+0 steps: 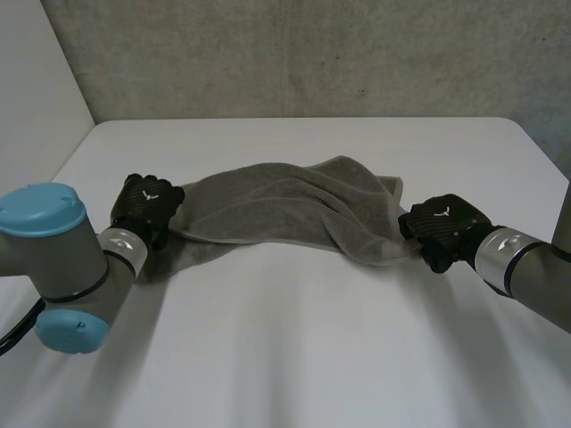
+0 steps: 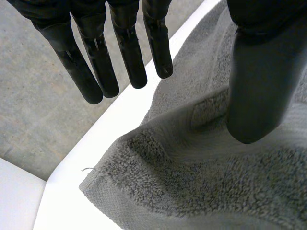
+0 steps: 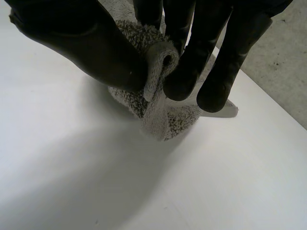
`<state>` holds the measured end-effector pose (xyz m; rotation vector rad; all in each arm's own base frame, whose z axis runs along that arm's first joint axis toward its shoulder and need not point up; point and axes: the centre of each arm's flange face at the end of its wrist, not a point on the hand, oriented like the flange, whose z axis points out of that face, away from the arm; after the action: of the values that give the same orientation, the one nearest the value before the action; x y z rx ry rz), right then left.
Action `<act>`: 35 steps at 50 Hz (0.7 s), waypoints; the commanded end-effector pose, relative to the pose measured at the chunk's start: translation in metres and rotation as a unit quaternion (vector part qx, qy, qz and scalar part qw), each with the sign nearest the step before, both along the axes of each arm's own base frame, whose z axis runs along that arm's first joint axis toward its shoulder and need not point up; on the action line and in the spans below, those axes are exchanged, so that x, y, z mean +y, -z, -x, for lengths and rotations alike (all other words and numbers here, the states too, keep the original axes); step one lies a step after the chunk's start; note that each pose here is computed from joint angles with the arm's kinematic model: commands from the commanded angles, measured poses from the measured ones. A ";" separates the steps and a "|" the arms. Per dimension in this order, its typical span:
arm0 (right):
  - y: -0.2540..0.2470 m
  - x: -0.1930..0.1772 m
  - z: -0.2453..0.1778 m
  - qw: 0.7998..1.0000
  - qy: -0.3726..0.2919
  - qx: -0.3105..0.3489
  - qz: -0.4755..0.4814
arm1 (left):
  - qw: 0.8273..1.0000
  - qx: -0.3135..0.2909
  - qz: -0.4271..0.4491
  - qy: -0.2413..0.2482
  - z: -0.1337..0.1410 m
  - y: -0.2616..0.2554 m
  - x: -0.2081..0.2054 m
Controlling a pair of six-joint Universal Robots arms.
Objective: Fold the towel.
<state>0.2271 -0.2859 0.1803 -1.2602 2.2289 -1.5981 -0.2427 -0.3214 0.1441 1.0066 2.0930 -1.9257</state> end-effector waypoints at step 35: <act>-0.100 -0.025 0.035 0.984 0.073 -0.054 0.155 | 0.995 0.074 0.071 -0.013 -0.005 -0.096 -0.006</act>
<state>0.2107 -0.3085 0.2208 -1.1841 2.1862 -1.8433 -0.2422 -0.3420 0.1718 0.9644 2.0921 -1.9490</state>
